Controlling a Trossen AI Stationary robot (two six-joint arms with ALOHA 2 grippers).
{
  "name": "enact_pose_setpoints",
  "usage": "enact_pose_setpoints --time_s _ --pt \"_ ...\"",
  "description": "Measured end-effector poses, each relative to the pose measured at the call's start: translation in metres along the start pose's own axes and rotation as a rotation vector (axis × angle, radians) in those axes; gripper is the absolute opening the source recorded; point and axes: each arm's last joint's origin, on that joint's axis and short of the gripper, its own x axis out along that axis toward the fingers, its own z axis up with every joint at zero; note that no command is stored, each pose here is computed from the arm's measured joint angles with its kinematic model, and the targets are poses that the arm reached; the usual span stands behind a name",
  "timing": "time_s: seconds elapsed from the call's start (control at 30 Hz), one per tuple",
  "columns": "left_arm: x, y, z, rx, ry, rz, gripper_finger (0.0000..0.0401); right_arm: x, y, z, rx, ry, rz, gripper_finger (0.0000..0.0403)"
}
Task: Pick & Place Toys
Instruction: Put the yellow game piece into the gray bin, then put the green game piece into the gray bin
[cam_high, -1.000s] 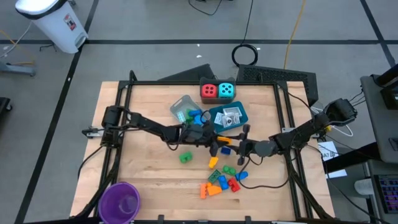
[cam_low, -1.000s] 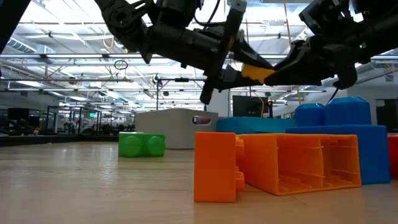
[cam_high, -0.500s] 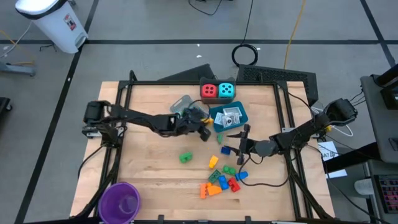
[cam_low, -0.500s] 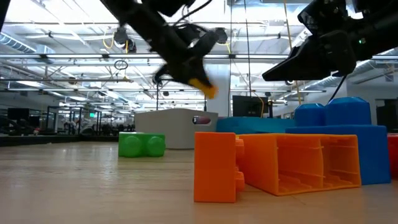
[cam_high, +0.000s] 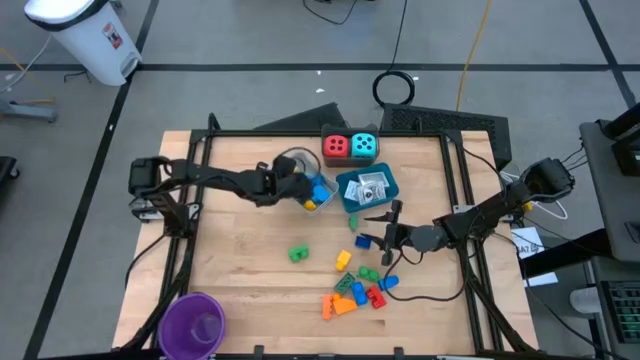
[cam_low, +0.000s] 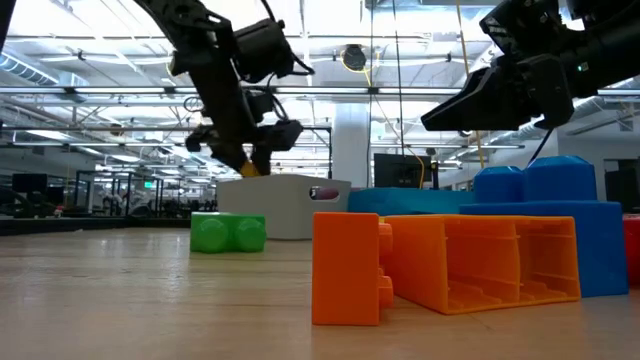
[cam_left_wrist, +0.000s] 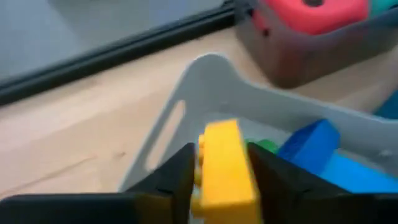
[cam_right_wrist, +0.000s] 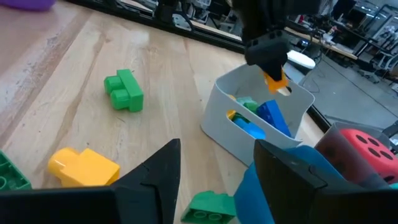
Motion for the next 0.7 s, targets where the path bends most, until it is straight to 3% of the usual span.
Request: enact_pose_setpoints --time_s 0.2,0.33,0.47,0.7 --pt "0.009 0.003 0.012 0.105 0.100 -0.120 0.0264 0.000 0.000 0.000 0.002 0.000 0.000 0.0176" --pt "0.003 0.001 0.021 0.165 0.193 -0.225 0.0313 0.000 0.000 0.000 -0.001 0.003 0.000 0.0172" --pt "-0.021 -0.006 0.028 0.151 0.237 -0.325 0.0334 0.000 0.000 -0.001 -0.004 0.007 0.001 0.0173" --pt "-0.088 -0.030 0.005 0.262 0.201 -0.518 0.0337 0.000 0.000 -0.002 -0.012 0.019 0.003 0.0174"
